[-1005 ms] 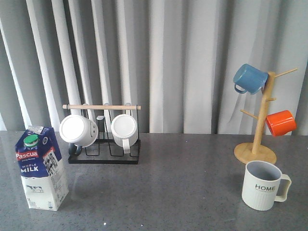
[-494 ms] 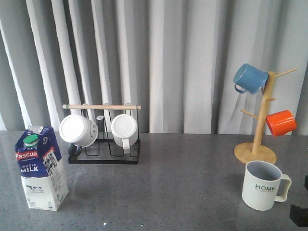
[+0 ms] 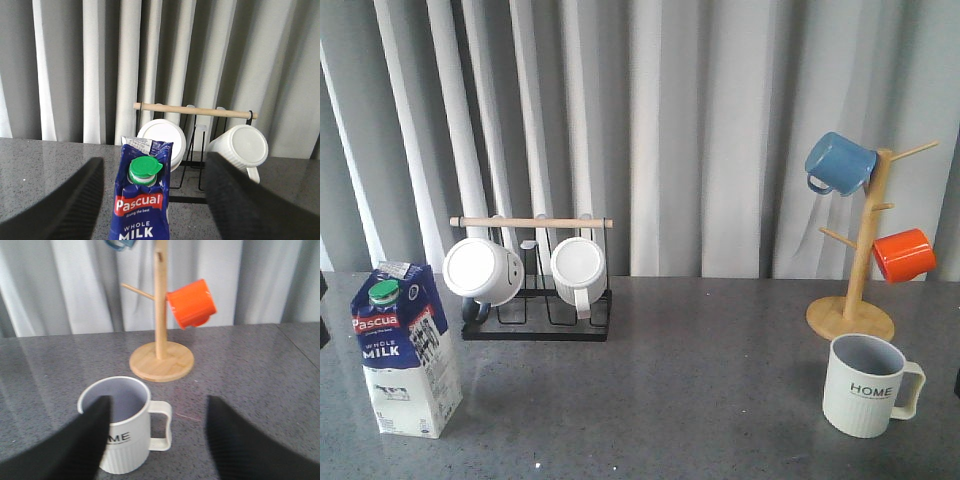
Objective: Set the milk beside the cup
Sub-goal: 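Lower the right gripper around the white HOME mug's handle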
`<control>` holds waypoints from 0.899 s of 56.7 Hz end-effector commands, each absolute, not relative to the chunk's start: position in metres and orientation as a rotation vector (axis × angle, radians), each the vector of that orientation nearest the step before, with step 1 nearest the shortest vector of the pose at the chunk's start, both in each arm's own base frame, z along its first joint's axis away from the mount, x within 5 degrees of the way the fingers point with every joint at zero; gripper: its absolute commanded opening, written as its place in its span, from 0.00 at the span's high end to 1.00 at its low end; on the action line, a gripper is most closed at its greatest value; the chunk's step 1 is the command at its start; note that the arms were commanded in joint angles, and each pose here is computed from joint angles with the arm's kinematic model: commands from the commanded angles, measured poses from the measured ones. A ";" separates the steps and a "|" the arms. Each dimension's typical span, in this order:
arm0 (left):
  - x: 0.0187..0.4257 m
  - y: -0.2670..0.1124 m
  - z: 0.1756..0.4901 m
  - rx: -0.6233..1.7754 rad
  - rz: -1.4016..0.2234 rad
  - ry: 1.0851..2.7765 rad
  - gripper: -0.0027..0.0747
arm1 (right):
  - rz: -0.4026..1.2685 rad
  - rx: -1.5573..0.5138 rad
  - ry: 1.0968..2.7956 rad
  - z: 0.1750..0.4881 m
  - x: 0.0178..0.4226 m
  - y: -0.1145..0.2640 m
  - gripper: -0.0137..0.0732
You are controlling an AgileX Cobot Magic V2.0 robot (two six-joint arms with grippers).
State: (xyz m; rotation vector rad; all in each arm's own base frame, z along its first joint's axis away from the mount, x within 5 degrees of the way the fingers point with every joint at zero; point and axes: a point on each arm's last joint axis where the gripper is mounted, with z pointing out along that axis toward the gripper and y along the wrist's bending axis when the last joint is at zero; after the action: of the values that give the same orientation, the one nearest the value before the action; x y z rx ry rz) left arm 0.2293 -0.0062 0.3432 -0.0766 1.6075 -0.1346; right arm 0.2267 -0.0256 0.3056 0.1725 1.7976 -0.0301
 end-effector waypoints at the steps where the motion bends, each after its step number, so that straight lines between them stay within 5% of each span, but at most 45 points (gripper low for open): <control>1: 0.230 -0.008 0.366 -0.061 -0.153 1.478 0.20 | -0.049 0.172 1.690 0.324 0.229 -0.029 0.10; 12: 0.230 -0.008 0.366 -0.061 -0.153 1.480 0.13 | -0.049 0.172 1.685 0.324 0.231 -0.029 0.02; 39: 0.230 -0.008 0.366 -0.060 -0.152 1.479 0.27 | -0.095 0.125 1.702 0.320 0.234 -0.030 0.18; 51: 0.230 -0.008 0.366 -0.060 -0.152 1.479 0.28 | -0.170 0.115 1.644 0.264 0.242 -0.039 0.20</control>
State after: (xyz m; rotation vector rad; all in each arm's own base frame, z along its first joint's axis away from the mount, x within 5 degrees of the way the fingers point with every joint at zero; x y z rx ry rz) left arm 0.2318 -0.0064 0.3454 -0.0733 1.5979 -0.1343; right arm 0.2376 -0.0347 0.2656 0.1292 1.7952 -0.1262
